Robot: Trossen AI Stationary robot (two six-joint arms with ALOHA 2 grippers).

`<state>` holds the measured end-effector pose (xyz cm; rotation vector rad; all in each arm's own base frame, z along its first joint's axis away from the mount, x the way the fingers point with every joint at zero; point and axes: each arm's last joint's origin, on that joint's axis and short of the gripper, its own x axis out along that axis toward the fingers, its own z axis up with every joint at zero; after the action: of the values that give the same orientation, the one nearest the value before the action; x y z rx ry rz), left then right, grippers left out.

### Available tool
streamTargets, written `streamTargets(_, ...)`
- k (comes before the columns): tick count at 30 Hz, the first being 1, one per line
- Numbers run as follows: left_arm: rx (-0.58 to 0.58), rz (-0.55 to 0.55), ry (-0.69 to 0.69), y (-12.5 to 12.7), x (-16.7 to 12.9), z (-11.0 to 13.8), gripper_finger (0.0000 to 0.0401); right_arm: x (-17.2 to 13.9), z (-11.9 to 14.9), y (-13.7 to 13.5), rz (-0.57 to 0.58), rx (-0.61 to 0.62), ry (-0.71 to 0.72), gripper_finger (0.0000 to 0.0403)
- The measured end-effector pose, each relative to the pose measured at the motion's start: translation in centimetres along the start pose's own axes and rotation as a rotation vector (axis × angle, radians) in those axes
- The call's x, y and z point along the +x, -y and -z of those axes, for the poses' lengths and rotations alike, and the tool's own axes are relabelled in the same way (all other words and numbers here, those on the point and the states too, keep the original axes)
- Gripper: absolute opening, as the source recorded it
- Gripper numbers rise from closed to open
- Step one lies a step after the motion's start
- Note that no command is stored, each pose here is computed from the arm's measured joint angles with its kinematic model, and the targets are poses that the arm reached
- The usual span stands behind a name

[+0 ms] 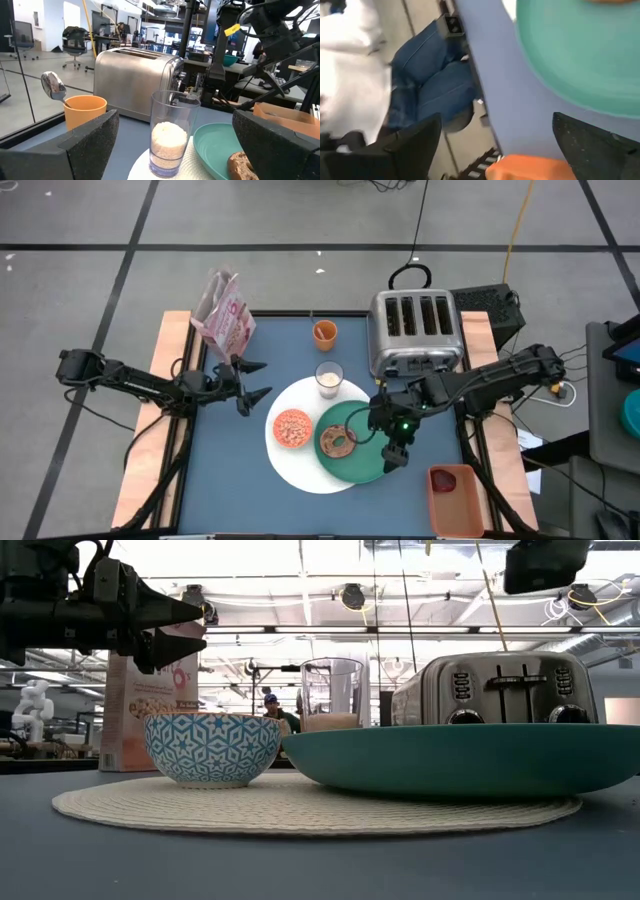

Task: Arrange a breakfast setting
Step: Put the apple on the green plate

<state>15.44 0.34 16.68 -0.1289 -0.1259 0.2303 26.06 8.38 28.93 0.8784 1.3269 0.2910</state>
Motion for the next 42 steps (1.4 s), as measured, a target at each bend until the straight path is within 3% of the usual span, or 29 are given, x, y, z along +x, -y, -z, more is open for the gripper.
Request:
streamTargets(12,0.000,0.000,0.000,0.0,0.0,0.0,0.0390,1.2,1.6,-1.2,0.038,-0.002,-0.016,0.0393)
streamTargets(16,0.000,0.000,0.000,0.0,0.0,0.0,0.0390,1.8,3.2,-2.2,0.086,-0.014,0.016,0.0393)
streamTargets(28,0.000,0.000,0.000,0.0,0.0,0.0,0.0390,2.8,10.1,-3.7,0.265,0.130,-0.029,0.0393)
streamTargets(35,0.000,0.000,0.000,0.0,0.0,0.0,0.0390,3.6,12.8,-3.7,0.375,0.109,-0.060,0.0393)
streamTargets(42,-0.005,0.000,0.000,0.0,0.0,0.0,0.0390,3.9,15.4,-3.5,0.489,-0.008,-0.017,0.0393)
